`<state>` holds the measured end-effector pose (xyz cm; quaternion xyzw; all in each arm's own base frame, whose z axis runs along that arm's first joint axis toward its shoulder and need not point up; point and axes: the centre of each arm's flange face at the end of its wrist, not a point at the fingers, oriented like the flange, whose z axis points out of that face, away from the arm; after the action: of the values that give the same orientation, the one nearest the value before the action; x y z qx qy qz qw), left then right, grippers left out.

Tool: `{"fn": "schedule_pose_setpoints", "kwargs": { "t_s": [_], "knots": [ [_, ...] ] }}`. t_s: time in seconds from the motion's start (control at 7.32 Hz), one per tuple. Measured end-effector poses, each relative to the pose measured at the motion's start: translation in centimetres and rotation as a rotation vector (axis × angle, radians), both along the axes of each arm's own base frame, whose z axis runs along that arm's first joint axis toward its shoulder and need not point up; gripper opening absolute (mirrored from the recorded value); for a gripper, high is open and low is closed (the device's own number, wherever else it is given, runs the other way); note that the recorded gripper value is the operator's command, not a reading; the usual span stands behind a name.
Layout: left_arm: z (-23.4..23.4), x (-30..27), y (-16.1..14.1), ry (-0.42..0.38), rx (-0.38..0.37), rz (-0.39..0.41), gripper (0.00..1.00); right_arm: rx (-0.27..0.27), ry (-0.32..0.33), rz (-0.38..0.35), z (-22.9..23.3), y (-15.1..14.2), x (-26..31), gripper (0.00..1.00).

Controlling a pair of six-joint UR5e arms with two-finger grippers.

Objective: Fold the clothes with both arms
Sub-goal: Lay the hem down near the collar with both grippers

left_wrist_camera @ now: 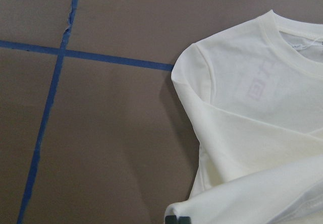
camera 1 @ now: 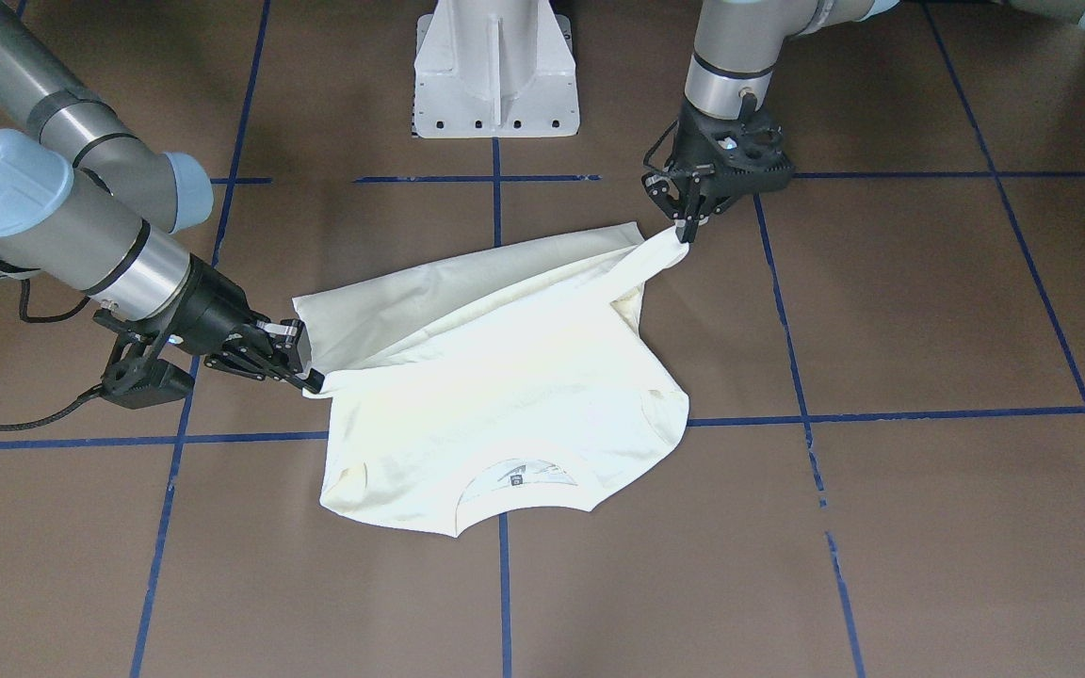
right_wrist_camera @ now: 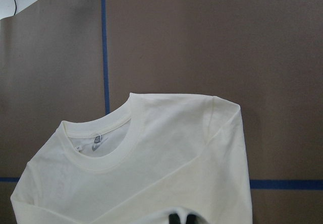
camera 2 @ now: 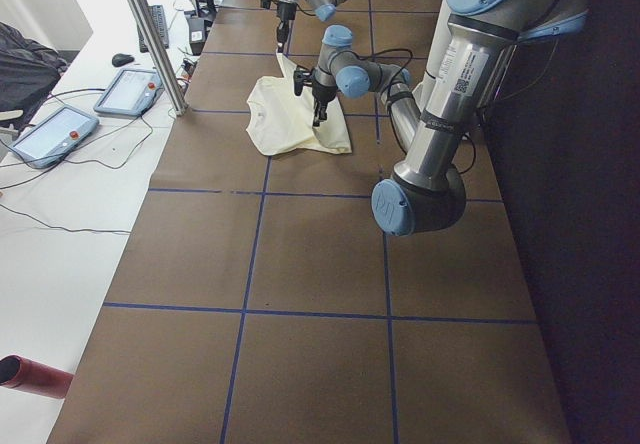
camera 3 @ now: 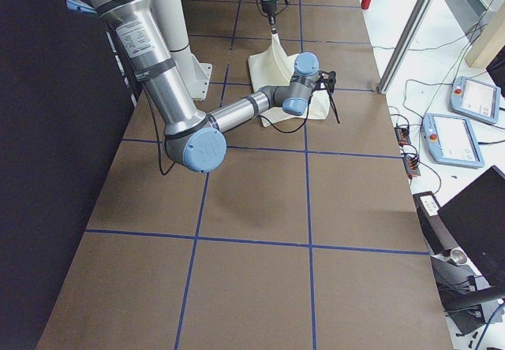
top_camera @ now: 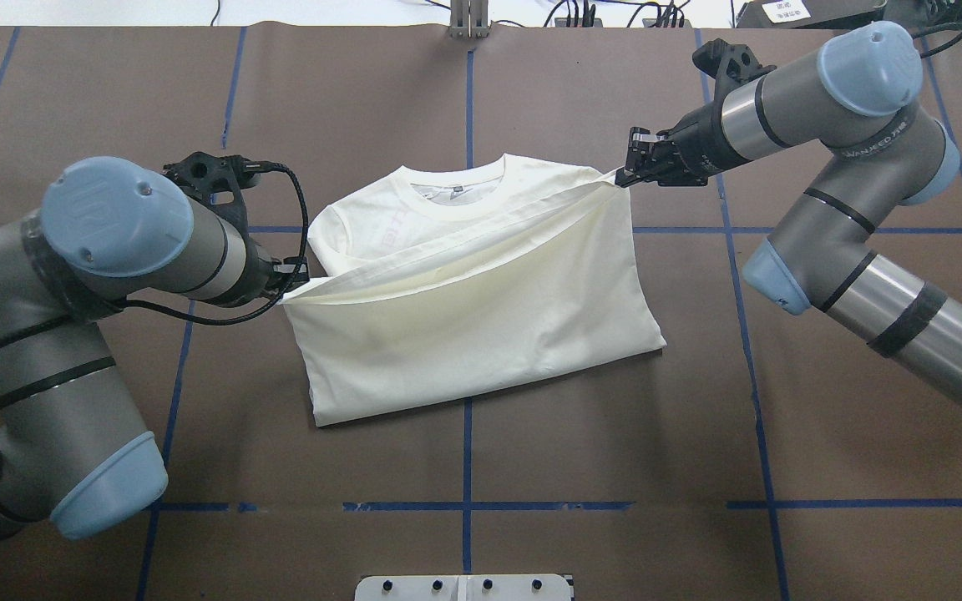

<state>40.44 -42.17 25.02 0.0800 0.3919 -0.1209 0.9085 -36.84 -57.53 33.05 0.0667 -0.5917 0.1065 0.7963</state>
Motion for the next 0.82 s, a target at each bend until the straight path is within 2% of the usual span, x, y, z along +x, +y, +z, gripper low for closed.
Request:
{"fn": "schedule_pose_setpoints", "kwargs": {
  "t_s": [0.55,0.82],
  "knots": [
    [4.4,0.6,-8.1,0.005,-0.011,-0.113,0.00,0.001,0.063,0.107,-0.3,-4.7,-2.7,0.00],
    [4.8,2.0,-10.6,0.005,-0.032,-0.143,0.00,0.001,0.086,0.142,-0.7,-6.3,-4.0,0.00]
  ]
}}
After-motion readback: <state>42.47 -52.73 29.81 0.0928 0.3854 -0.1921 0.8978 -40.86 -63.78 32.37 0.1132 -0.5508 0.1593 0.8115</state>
